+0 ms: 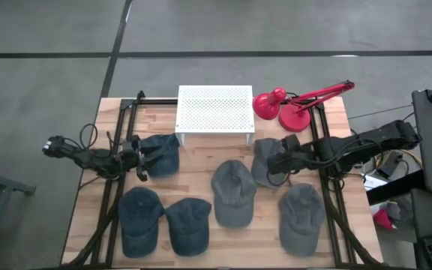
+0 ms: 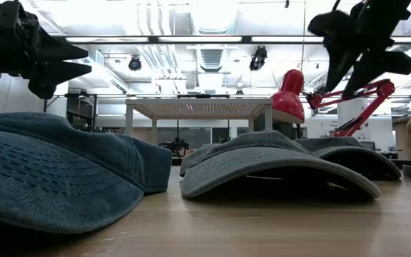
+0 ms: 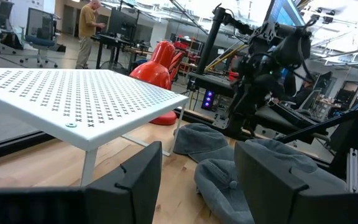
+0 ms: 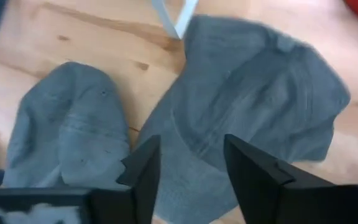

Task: Pick & Place hat
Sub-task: Put the top gray cap on the shelf

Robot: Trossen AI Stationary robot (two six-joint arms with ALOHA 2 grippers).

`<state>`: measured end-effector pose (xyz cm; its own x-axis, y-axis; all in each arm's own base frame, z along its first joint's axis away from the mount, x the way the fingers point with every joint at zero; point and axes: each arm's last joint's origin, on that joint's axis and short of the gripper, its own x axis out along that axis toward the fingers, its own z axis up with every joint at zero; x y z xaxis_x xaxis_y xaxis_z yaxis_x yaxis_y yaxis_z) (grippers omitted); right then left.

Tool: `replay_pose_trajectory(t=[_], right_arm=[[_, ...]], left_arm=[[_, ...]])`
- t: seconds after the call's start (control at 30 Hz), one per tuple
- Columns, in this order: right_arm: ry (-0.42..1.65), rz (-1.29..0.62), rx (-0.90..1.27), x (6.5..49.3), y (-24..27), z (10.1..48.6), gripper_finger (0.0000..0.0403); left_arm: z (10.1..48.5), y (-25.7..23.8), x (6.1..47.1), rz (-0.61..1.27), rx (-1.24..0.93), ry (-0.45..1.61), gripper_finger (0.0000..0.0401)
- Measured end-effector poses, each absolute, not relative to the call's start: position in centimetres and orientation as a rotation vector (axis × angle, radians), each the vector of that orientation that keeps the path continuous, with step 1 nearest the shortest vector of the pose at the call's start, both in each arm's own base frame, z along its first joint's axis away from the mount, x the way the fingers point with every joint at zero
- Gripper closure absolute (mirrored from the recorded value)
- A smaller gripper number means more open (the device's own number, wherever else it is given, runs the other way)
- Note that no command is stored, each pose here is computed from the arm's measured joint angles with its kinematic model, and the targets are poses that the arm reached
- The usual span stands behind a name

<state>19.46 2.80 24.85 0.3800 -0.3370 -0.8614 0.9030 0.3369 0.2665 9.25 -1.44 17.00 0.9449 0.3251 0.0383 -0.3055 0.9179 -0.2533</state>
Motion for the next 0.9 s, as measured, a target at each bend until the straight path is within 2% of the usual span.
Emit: replay_pose_trajectory(t=[0.2,0.37,0.6,0.9], right_arm=[[0.798,-1.055,0.952,20.6,2.7,23.4,0.0166],[0.803,-1.128,1.090,21.4,1.9,23.1,0.0143],[0.879,-1.196,1.216,22.0,0.2,22.2,0.0145],[0.968,-1.273,1.135,23.0,-1.7,20.0,0.0149]], left_arm=[[17.0,-1.4,9.2,0.324,-0.249,-0.083,0.0197],[17.1,-1.4,9.2,0.323,-0.253,-0.090,0.0197],[17.1,-1.4,9.2,0.324,-0.255,-0.091,0.0197],[17.1,-1.4,9.2,0.320,-0.298,-0.100,0.0197]])
